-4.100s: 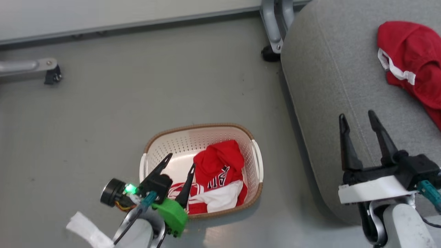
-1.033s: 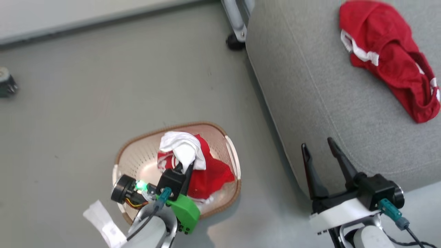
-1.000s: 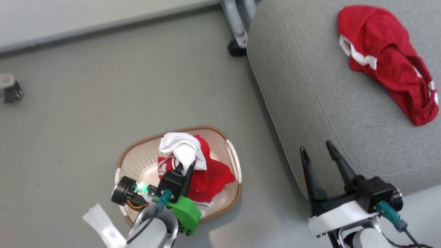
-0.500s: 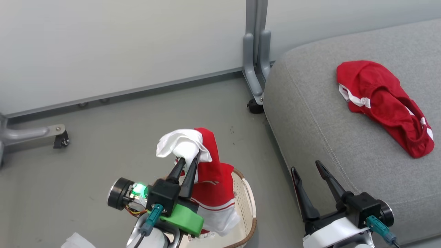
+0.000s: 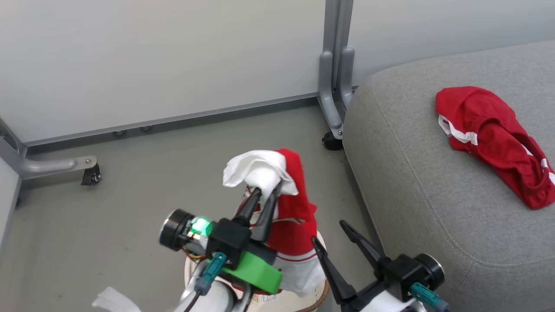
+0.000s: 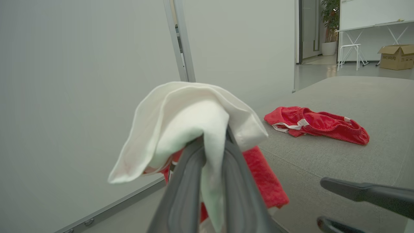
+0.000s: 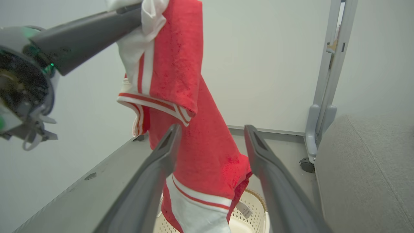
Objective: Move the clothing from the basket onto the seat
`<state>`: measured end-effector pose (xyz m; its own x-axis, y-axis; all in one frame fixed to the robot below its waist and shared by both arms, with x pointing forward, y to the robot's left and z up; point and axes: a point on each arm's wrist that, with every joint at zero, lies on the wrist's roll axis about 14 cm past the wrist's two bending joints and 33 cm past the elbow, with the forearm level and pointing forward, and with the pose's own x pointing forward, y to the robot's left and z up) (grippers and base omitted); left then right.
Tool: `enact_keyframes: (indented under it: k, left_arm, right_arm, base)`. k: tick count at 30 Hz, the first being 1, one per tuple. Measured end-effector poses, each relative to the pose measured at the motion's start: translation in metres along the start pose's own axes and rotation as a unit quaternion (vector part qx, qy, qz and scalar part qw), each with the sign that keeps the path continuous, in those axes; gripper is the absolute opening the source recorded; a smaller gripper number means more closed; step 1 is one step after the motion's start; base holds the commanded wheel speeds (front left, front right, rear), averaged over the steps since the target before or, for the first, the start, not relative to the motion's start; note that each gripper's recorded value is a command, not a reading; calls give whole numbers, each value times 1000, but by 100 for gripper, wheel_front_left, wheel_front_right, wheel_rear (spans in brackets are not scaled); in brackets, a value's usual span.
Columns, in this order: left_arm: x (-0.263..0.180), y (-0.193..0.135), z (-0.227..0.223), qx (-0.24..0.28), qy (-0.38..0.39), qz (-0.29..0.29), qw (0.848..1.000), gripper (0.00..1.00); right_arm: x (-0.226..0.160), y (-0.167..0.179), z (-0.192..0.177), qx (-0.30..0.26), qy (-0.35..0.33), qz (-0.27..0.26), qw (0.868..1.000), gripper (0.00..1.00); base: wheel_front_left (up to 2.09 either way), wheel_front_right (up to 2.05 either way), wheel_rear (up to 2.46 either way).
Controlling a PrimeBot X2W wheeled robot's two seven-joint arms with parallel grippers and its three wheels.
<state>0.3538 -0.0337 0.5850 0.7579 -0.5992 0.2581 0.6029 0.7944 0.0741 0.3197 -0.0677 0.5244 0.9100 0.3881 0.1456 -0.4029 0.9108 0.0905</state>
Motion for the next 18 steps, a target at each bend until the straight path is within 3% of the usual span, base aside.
enact_keyframes:
  k: [6, 16, 17, 18]
  left_arm:
    - [9, -23, 19, -30, -15, -37, 999, 0]
    - [11, -45, 54, -31, -44, -77, 996, 0]
    - [11, -44, 55, -30, -45, -78, 995, 0]
    - [11, -43, 56, -26, -45, -78, 996, 0]
  right_arm:
    - [18, 14, -9, 4, 15, 32, 999, 100]
    - [22, -9, -40, -9, 67, 7, 998, 100]
    - [20, -7, -45, -11, 75, 10, 997, 18]
    - [20, -5, -48, -14, 80, 14, 997, 0]
  base:
    - [0, 0, 0]
    - [0, 0, 0]
    - [0, 0, 0]
    - [0, 0, 0]
